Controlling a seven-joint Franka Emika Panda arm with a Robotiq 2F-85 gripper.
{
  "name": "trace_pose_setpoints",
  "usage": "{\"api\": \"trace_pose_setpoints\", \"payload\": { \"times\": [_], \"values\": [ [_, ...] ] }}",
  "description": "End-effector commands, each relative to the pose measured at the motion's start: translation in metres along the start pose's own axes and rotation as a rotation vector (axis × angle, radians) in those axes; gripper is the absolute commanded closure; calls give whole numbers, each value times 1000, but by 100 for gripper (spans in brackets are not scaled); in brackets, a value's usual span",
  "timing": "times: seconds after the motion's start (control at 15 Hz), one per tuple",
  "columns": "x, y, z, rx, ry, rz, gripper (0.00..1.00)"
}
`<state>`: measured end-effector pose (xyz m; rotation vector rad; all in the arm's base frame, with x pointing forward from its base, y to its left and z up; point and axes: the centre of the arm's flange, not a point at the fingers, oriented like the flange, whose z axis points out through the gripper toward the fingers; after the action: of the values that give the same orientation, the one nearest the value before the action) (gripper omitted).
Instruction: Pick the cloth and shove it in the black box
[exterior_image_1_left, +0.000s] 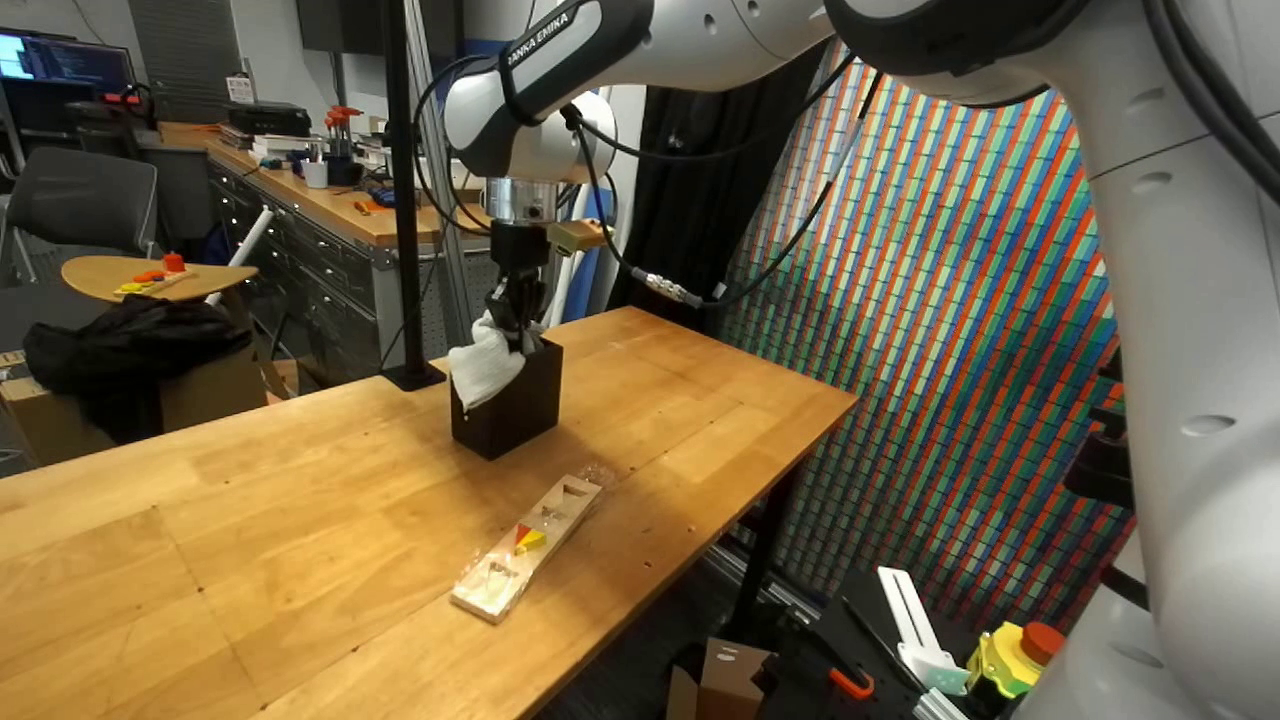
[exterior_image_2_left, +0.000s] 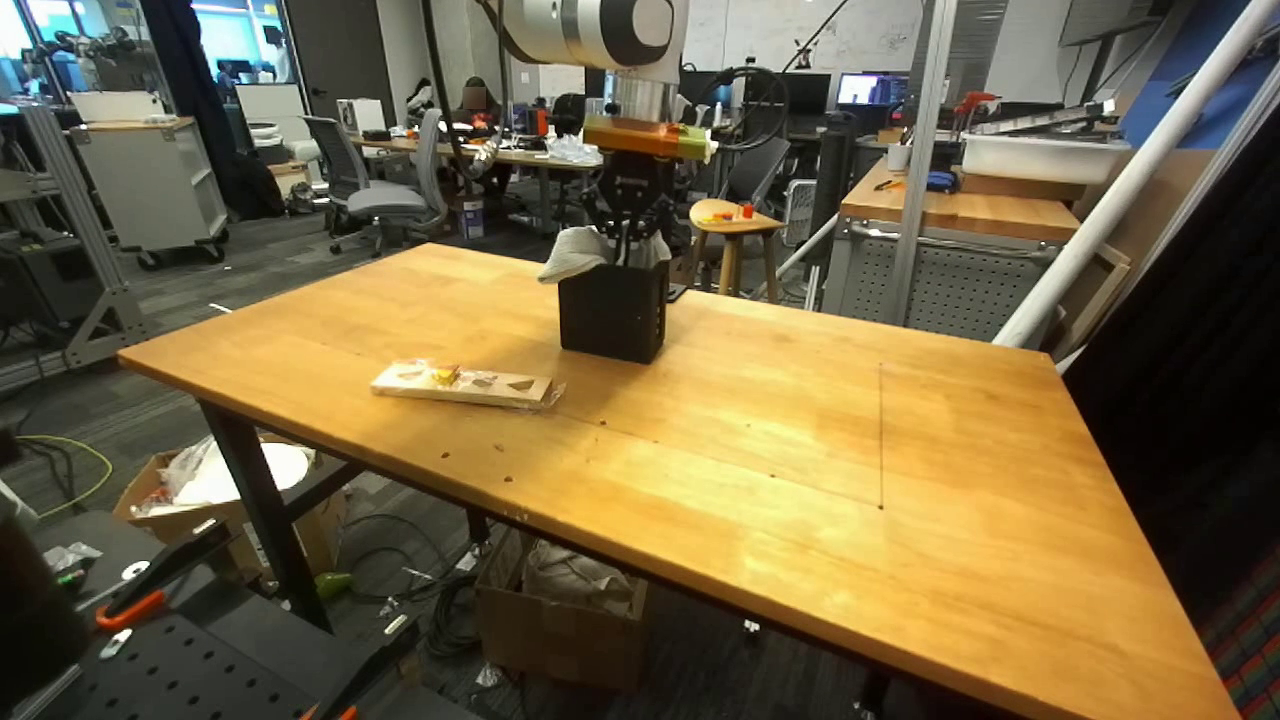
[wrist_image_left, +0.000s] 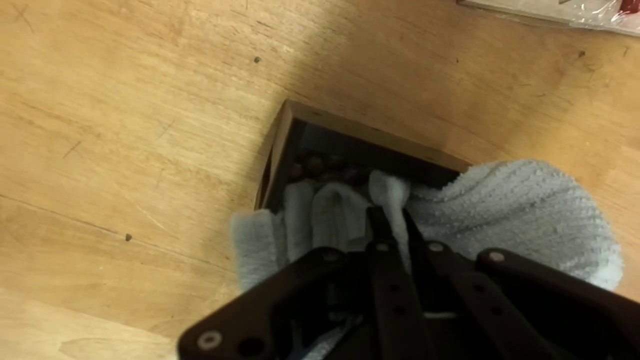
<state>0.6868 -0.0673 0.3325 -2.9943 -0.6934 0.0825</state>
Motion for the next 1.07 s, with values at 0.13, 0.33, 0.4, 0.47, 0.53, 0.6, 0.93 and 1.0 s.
{"api": "trace_pose_setpoints", "payload": {
  "times": [0.13, 0.33, 0.4, 0.47, 0.53, 0.6, 0.93, 1.0],
  "values": [
    [-3, -9, 3, 27, -17, -1, 98],
    [-1, -12, 8, 39, -22, -4, 98],
    [0, -12, 13, 46, -30, -4, 98],
    [1, -12, 20, 58, -38, -5, 98],
    [2, -12, 28, 73, -45, -6, 98],
    [3, -13, 34, 84, -56, -4, 98],
    [-3, -15, 55, 143, -71, 23, 98],
    [-4, -15, 56, 150, -72, 26, 98]
  ]
}}
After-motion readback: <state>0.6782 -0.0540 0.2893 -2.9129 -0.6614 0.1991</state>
